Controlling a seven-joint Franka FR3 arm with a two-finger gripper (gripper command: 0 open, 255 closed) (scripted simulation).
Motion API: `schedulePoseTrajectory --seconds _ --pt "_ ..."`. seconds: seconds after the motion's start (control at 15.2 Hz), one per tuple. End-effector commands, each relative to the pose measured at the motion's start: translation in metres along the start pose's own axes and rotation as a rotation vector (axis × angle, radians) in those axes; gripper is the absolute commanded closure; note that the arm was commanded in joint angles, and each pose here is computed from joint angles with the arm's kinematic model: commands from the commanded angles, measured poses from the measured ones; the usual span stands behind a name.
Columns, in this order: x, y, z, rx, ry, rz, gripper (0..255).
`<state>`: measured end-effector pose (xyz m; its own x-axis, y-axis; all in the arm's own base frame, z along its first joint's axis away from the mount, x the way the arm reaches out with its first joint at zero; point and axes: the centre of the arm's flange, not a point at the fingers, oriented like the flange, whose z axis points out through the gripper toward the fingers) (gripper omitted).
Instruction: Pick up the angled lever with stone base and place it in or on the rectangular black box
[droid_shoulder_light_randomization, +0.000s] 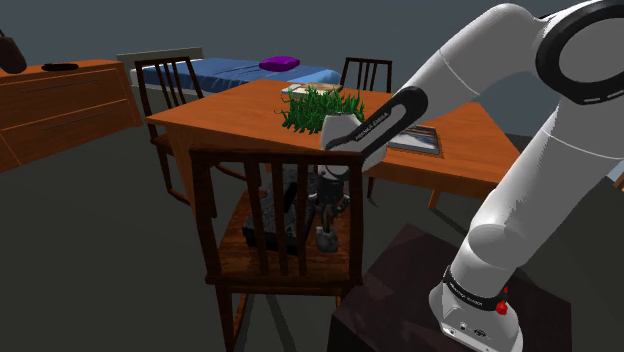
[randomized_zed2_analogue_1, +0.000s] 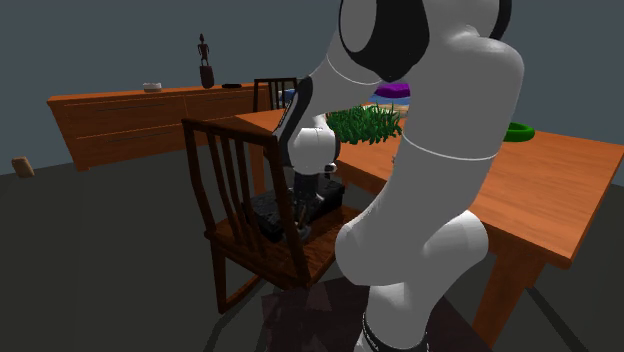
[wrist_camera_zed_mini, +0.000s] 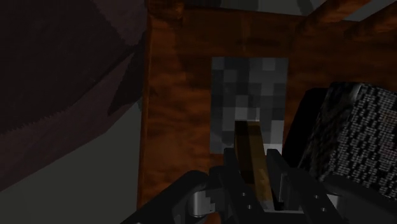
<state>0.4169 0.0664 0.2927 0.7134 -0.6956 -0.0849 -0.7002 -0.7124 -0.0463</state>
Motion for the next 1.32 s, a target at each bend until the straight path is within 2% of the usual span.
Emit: schedulePoseTrajectory --seconds 0.0,1.25 --pt "-0.006 -0.006 -0.014 0.002 0.006 -0.018 255" --pt "-0.015 -0.010 -0.114 0.002 0.006 -0.018 255"
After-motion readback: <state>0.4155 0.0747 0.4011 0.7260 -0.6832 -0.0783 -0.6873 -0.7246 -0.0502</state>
